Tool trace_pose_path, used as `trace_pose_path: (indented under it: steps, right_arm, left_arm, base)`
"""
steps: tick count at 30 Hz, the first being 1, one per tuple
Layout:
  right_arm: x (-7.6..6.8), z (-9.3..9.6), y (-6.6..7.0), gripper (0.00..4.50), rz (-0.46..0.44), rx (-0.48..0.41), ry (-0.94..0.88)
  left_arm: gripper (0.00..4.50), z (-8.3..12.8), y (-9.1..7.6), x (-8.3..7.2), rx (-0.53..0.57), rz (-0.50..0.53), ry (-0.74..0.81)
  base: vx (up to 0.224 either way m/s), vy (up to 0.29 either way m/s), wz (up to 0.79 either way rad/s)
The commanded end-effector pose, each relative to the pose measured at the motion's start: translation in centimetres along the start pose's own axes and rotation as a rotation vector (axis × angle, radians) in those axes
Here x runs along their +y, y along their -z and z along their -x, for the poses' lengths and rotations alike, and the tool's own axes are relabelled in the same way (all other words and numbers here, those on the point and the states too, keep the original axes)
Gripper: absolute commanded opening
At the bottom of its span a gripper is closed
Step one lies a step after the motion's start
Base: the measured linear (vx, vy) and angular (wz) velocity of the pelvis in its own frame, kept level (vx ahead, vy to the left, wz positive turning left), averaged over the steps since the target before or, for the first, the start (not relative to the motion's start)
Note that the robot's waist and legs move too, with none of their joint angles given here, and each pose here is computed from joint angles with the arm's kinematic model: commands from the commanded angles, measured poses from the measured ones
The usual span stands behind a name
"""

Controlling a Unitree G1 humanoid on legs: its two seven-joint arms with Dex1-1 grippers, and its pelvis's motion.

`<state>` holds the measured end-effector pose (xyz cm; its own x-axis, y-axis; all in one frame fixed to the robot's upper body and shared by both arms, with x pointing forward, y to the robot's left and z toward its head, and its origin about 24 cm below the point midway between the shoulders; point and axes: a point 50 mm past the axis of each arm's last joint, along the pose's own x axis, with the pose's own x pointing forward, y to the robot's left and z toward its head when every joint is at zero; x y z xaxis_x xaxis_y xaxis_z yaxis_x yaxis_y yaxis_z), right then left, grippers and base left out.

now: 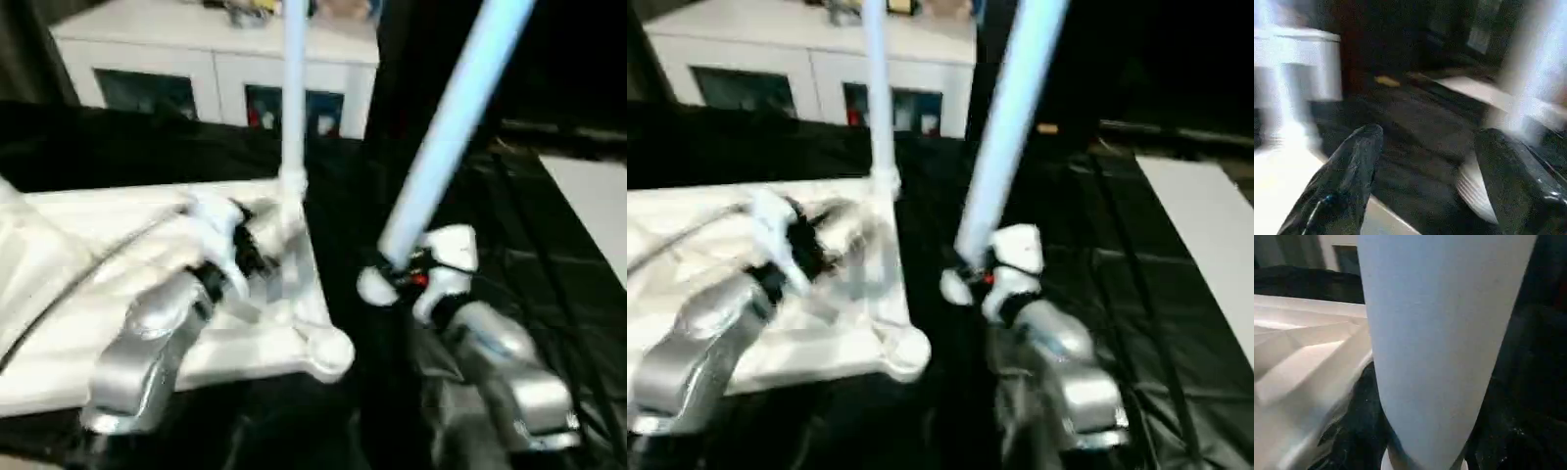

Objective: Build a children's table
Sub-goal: Insert table leg to table base

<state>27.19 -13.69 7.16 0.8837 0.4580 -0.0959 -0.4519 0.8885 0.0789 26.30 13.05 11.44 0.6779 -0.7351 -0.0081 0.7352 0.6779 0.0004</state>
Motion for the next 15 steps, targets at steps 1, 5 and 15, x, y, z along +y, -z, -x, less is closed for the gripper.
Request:
trace_pose_path:
  steps: [1, 5, 15]
  right_arm:
    - [-0.1, 0.0, -1.0, 1.85, 0.002, -0.043, -0.031]
    - [-0.6, 0.3, -1.3, 1.85, 0.015, -0.037, -0.066]
    - [-0.5, 1.0, -1.4, 1.85, 0.052, 0.009, -0.204]
  left_arm:
    - [3.39, 0.8, 0.0, -0.9, 0.074, -0.027, 0.169]
    - [3.39, 1.9, 1.0, -1.7, 0.251, -0.084, 0.343]
    - [3.39, 2.1, 3.2, -0.1, 0.517, -0.248, 0.330]
  base:
    - [-0.056, -0.066, -0.04]
    - [-0.095, -0.031, -0.01]
    - [-0.081, 0.006, -0.01]
